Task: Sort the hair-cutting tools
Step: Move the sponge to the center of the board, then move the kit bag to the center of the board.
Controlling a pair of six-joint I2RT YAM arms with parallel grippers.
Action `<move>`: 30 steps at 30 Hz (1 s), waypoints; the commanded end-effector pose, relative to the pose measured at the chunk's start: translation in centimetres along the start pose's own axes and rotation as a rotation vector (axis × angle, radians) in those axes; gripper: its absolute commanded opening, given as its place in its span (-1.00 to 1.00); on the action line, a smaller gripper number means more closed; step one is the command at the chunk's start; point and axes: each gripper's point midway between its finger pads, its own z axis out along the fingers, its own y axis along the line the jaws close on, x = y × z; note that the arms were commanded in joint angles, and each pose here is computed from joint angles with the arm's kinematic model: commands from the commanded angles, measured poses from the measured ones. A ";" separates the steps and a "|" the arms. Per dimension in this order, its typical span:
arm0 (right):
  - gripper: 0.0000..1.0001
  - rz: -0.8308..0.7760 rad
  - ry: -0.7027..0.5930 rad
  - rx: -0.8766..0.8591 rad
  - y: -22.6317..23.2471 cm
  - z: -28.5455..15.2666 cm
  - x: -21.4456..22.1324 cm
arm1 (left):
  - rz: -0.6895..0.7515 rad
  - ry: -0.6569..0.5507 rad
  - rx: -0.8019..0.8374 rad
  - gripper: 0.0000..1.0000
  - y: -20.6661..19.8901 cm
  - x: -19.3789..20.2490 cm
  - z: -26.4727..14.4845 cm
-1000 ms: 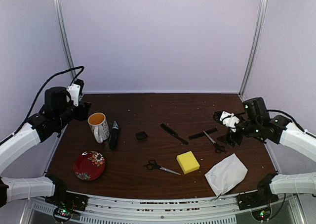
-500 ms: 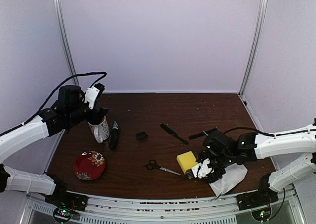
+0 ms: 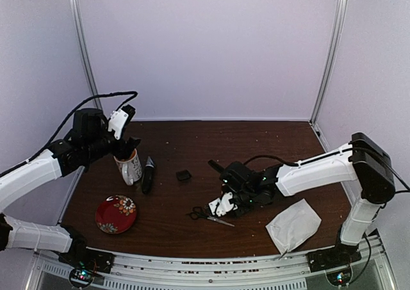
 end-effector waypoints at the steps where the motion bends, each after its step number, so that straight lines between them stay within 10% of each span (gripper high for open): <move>1: 0.23 0.033 -0.040 0.155 -7.2 0.9 -3.0 | 0.007 -0.102 -0.004 0.40 0.4 -3.2 -1.0; 11: 0.40 0.209 -0.239 0.020 -10.4 -2.1 -5.7 | 0.007 -0.108 0.004 0.40 0.3 -3.3 -1.1; 30: -0.16 0.166 -0.094 -0.304 8.7 -14.2 8.4 | 0.008 -0.080 0.089 0.37 -1.2 -3.1 0.1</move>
